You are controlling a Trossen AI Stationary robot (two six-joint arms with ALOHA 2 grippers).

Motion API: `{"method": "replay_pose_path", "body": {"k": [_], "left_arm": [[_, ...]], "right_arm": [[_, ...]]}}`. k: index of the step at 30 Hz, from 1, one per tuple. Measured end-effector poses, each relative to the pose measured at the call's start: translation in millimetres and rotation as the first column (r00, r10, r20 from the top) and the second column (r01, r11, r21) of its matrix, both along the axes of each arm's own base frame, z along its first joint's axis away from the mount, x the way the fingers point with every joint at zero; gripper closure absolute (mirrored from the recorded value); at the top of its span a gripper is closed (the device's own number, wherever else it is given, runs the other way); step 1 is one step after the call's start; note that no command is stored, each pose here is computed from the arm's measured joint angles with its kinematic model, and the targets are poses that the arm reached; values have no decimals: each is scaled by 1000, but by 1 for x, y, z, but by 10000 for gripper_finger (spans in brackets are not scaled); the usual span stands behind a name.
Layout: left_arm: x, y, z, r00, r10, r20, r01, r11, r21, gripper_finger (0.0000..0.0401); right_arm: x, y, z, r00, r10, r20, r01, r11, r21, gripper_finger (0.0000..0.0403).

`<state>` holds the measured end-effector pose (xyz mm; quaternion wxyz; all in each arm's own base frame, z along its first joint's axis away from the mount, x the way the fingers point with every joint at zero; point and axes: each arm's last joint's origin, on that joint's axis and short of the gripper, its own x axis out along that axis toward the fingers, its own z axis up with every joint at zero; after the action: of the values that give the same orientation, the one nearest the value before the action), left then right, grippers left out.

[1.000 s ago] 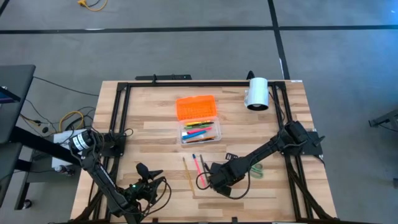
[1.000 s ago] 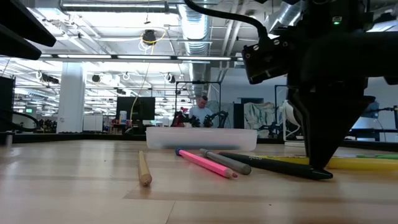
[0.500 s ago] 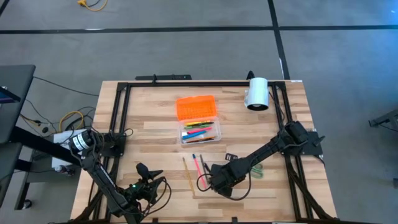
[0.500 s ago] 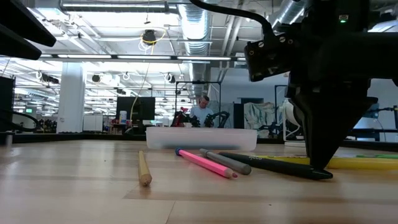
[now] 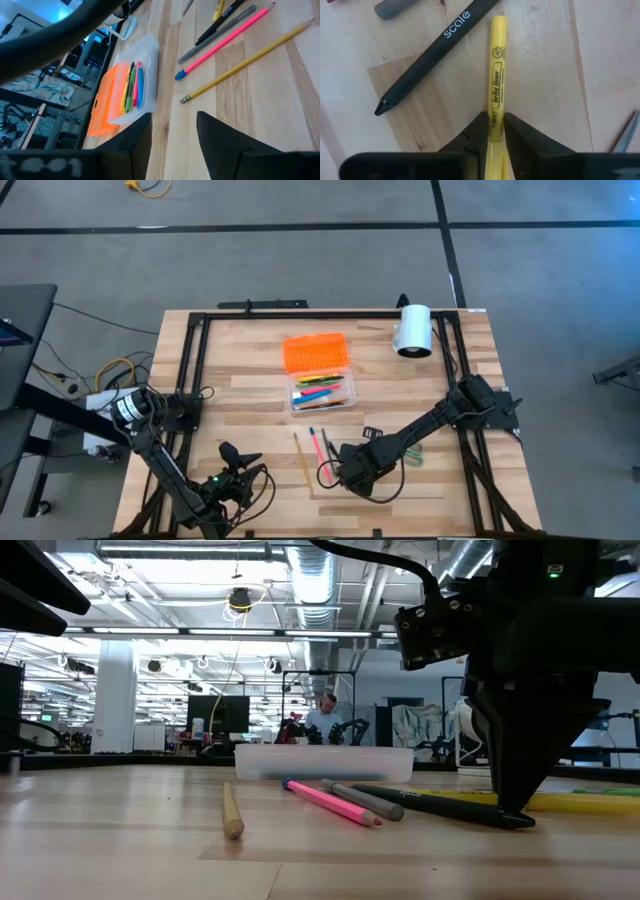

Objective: Pick & place school supplies into a supply box
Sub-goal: Put the yellow pen into the supply box

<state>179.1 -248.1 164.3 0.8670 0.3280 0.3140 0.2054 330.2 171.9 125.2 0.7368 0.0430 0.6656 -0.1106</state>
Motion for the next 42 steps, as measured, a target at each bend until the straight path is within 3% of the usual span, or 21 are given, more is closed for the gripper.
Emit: {"method": "replay_pose_path", "body": {"k": [28, 42], "left_arm": [[0, 0, 0, 1000, 0, 0, 0, 1000, 1, 255], [0, 0, 0, 1000, -1, 0, 1, 1000, 1, 255]], "right_arm": [[2, 1, 0, 1000, -1, 31, 1, 1000, -11, 340], [2, 1, 1, 999, -1, 35, 1, 1000, -12, 383]]}}
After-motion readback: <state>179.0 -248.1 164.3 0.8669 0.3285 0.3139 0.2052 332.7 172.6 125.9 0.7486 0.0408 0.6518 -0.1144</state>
